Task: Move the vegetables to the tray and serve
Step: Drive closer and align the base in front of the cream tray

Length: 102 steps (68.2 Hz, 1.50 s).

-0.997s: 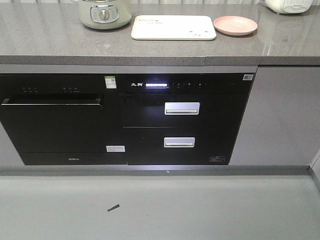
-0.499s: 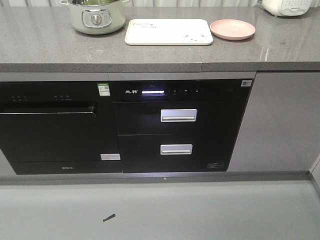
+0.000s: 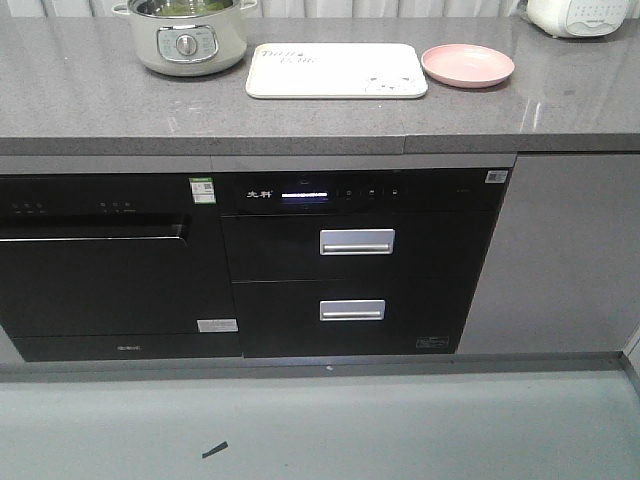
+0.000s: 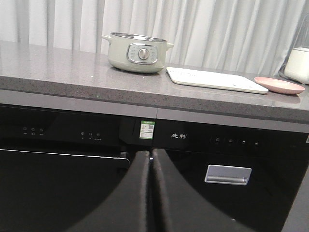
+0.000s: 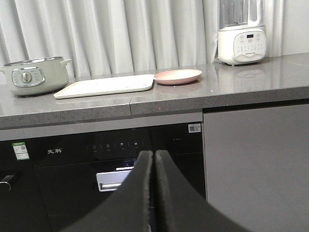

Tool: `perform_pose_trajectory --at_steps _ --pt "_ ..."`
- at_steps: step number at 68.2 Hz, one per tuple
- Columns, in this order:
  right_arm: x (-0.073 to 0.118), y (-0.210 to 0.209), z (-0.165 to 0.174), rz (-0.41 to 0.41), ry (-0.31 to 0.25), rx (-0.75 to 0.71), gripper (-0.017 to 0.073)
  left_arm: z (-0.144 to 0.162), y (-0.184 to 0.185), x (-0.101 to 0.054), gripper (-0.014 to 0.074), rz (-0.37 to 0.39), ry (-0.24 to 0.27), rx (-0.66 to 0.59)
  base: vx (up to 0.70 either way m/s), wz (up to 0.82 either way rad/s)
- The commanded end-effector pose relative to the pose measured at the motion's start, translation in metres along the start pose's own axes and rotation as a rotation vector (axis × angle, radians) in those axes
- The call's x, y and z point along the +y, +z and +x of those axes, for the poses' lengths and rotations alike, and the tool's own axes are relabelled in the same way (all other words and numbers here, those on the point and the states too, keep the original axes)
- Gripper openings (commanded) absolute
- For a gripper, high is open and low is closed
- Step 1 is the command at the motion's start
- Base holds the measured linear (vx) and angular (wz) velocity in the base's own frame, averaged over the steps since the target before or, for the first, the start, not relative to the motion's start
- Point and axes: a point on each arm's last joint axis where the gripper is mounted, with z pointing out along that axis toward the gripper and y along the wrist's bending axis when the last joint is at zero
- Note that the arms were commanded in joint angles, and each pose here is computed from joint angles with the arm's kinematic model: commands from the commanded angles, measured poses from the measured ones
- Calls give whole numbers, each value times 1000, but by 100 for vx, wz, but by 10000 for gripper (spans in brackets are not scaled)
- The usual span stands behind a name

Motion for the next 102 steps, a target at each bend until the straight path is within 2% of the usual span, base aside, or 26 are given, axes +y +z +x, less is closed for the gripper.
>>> perform_pose_trajectory --at_steps 1,102 --pt "2 0 -1 -22 -13 -54 -3 2 0 1 -6 8 -10 -57 7 0" --pt "2 0 -1 -23 -13 -55 -3 2 0 1 -6 8 -10 -57 7 1"
